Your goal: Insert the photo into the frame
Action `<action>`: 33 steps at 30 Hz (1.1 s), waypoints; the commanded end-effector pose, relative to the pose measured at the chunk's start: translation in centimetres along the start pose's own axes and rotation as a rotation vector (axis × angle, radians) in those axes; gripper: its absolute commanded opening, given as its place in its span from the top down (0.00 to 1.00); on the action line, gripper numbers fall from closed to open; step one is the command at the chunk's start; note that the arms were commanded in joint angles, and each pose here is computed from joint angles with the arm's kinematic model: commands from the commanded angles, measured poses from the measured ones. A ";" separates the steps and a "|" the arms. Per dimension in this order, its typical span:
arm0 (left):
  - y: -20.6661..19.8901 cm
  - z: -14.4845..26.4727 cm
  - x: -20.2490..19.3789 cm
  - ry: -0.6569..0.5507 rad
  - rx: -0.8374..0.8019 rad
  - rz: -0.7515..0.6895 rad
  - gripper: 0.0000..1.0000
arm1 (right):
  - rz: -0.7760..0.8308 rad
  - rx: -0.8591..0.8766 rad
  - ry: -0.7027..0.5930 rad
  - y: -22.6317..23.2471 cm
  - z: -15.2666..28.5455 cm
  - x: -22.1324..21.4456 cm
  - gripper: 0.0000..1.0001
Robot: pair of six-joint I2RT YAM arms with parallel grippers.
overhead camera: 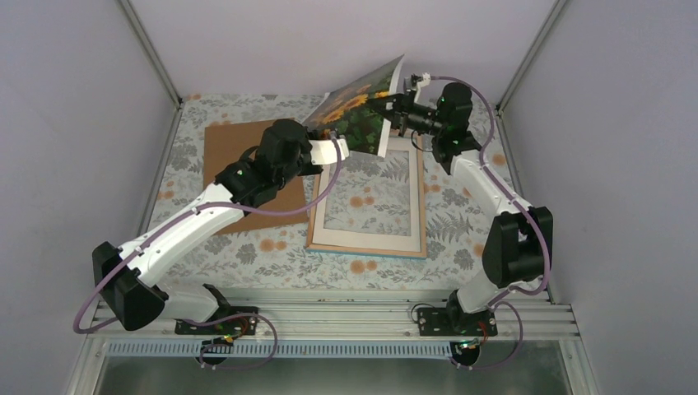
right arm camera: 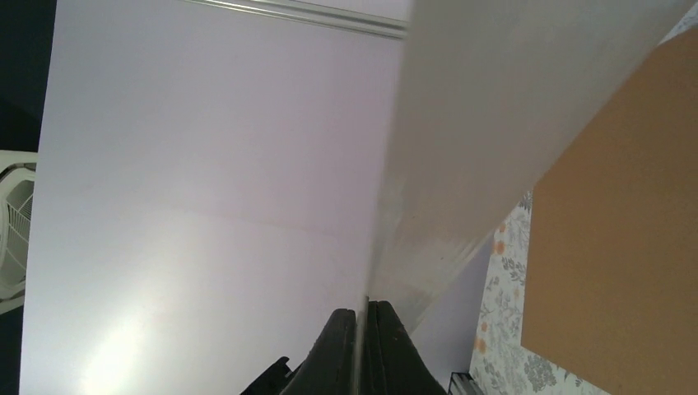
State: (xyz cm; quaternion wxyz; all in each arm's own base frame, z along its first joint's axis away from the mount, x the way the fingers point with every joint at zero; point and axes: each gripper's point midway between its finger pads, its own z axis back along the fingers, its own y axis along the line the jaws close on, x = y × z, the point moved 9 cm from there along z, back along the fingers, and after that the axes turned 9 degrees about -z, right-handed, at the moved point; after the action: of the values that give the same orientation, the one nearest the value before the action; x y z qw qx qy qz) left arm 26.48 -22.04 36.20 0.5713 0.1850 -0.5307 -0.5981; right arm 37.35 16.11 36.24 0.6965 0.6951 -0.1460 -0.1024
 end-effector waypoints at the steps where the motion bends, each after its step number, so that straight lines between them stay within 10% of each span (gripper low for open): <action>1: 1.7 0.7 0.9 -0.019 0.040 0.052 0.85 | 0.036 0.013 0.026 0.8 1.1 -0.9 0.95; 11: 3.7 3.6 -0.1 -0.120 -0.179 0.188 0.98 | 0.498 -0.198 -0.006 0.9 6.6 0.4 0.34; 14: 4.1 4.3 -0.7 -0.137 -0.256 0.211 0.97 | 0.730 -0.273 -0.048 2.5 9.2 -0.7 0.02; 23: 4.9 6.5 -0.3 -0.238 -0.414 0.246 0.98 | 1.421 -0.315 -0.011 7.4 13.1 -8.0 0.00; 33: 5.4 8.0 0.5 -0.305 -0.468 0.271 0.98 | 1.579 -0.307 0.228 6.7 11.4 -11.7 0.00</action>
State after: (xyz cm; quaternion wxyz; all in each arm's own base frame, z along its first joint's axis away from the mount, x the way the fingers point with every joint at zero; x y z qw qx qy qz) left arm 23.44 -17.92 43.20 0.6007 -0.0761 -0.4809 -0.6341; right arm 23.34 8.46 43.69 0.6708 0.3181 -0.5261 0.4148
